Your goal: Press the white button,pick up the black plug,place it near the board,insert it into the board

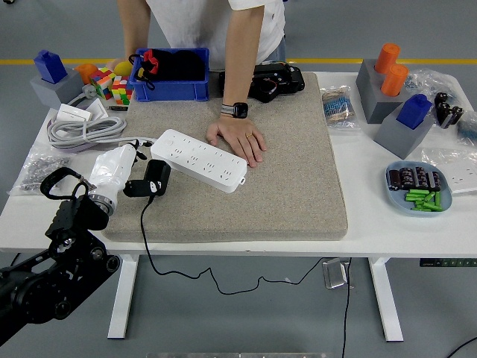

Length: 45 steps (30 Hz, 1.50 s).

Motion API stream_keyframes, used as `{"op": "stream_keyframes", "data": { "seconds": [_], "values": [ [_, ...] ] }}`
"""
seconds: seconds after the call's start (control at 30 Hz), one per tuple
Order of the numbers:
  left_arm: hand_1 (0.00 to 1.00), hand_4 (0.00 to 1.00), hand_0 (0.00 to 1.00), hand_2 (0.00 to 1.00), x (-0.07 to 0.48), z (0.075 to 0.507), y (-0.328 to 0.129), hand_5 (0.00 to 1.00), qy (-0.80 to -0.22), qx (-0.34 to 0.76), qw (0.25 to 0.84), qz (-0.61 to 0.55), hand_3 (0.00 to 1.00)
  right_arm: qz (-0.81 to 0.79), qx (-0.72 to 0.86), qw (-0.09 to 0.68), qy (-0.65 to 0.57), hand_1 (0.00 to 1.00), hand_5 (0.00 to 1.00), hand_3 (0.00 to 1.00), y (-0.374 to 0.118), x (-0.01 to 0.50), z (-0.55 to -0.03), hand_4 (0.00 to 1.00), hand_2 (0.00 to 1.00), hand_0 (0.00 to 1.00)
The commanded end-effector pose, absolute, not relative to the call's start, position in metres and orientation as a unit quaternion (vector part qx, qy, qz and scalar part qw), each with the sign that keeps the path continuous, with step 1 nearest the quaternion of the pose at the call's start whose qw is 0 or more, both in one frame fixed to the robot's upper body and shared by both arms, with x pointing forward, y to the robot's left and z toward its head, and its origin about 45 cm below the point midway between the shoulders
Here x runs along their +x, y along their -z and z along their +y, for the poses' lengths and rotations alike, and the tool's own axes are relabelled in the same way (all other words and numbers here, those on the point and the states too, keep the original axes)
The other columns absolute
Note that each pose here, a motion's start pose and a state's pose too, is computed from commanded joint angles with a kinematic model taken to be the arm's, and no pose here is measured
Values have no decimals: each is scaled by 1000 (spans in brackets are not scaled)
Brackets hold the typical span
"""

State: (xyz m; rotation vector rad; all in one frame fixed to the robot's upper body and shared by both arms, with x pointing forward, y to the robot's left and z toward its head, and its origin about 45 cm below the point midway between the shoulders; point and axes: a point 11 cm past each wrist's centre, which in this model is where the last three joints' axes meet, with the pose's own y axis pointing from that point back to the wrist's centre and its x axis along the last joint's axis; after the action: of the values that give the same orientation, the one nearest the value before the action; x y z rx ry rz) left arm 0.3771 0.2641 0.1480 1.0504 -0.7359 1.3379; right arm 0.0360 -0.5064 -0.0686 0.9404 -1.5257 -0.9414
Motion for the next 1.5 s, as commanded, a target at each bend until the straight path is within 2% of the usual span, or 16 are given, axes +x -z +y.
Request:
{"op": "stream_keyframes", "data": {
  "seconds": [0.3,0.57,0.6,0.9,1.17,1.2,1.37,1.4,1.5],
  "values": [
    [657,887,508,672,374,257,-141,132,-569,458,608,-310,796,-638,394,531,394,702,474,648,68,36,-507,711,687,801],
    [670,885,511,685,375,259,-147,141,-577,452,606,-307,801,-636,393,533,395,703,472,647,69,32,-507,710,687,802],
    [692,885,511,700,375,260,-148,165,-579,451,606,-307,808,-636,393,533,395,703,466,641,69,31,-507,699,687,803],
    [690,885,515,699,379,261,-160,156,-588,443,603,-309,807,-638,393,531,396,703,470,641,69,32,-506,705,687,803],
    [691,885,542,705,374,256,-148,158,-576,454,616,-288,808,-636,395,530,397,703,469,641,70,32,-505,703,687,803],
    [771,974,607,793,373,256,-146,404,-576,455,617,-284,865,-636,395,530,397,703,465,640,70,32,-505,700,687,803],
    [771,974,607,793,374,255,-143,404,-572,460,619,-280,865,-635,395,532,398,703,465,640,70,30,-505,700,687,803],
    [807,998,662,870,375,255,-143,569,-572,461,618,-281,921,-635,395,532,398,703,464,639,70,30,-505,702,687,803],
    [807,998,662,870,376,255,-142,569,-573,465,613,-283,921,-636,395,531,398,703,464,639,70,31,-504,702,687,803]
  ]
}}
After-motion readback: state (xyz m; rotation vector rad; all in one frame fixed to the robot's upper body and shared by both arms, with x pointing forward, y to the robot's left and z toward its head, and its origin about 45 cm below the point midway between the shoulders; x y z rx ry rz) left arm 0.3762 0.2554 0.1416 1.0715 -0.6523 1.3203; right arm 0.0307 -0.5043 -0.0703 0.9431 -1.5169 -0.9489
